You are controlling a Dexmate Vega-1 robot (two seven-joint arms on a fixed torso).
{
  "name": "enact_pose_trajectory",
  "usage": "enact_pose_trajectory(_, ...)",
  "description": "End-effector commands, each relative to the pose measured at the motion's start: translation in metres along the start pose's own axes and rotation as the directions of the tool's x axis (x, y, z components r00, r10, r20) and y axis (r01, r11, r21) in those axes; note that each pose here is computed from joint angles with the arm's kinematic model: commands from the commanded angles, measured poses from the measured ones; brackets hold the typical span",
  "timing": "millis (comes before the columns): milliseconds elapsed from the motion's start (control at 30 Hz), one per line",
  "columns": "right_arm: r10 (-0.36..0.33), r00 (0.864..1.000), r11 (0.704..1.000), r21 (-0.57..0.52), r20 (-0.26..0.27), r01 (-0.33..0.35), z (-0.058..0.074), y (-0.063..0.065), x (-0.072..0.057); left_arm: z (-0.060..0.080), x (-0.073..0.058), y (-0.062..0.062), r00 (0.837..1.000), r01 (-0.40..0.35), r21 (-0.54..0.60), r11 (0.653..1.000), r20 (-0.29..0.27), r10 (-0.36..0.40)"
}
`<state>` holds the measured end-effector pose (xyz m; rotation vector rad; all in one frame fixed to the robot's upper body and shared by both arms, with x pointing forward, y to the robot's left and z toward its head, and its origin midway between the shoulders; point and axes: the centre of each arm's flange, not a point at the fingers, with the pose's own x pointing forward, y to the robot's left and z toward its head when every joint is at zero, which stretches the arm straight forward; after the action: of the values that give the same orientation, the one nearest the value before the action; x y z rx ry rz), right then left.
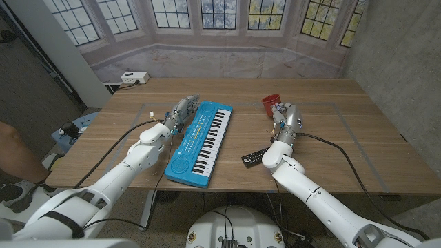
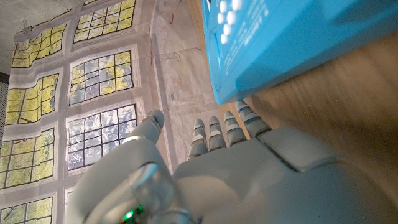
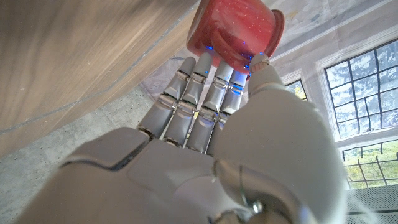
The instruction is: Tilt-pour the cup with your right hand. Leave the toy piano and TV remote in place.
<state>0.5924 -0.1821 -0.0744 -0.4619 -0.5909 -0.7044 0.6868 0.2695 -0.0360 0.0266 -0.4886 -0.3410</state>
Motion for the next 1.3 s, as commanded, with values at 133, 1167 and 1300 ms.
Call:
enact_pose_trajectory(133,-0.035,0.999,0.999,0.022,0.024,0.035,0.005,-0.011,0.004,0.001,-0.001,-0.003,1.0,0.011,0.003,1.0,0.002,-0.011)
enact_pose_trajectory(1167,-0.01,0.998,1.0,0.029,0.059,0.008,0.012,-0.033,0.014,0.002,0.0,-0.008,1.0,0.014,0.007,1.0,0.0,-0.014)
enact_pose_trajectory(1300,0.01,0.998,1.0,0.025,0.067,-0.012,0.014,-0.033,0.014,0.006,-0.002,-0.008,1.0,0.011,0.011,1.0,0.01,-0.011)
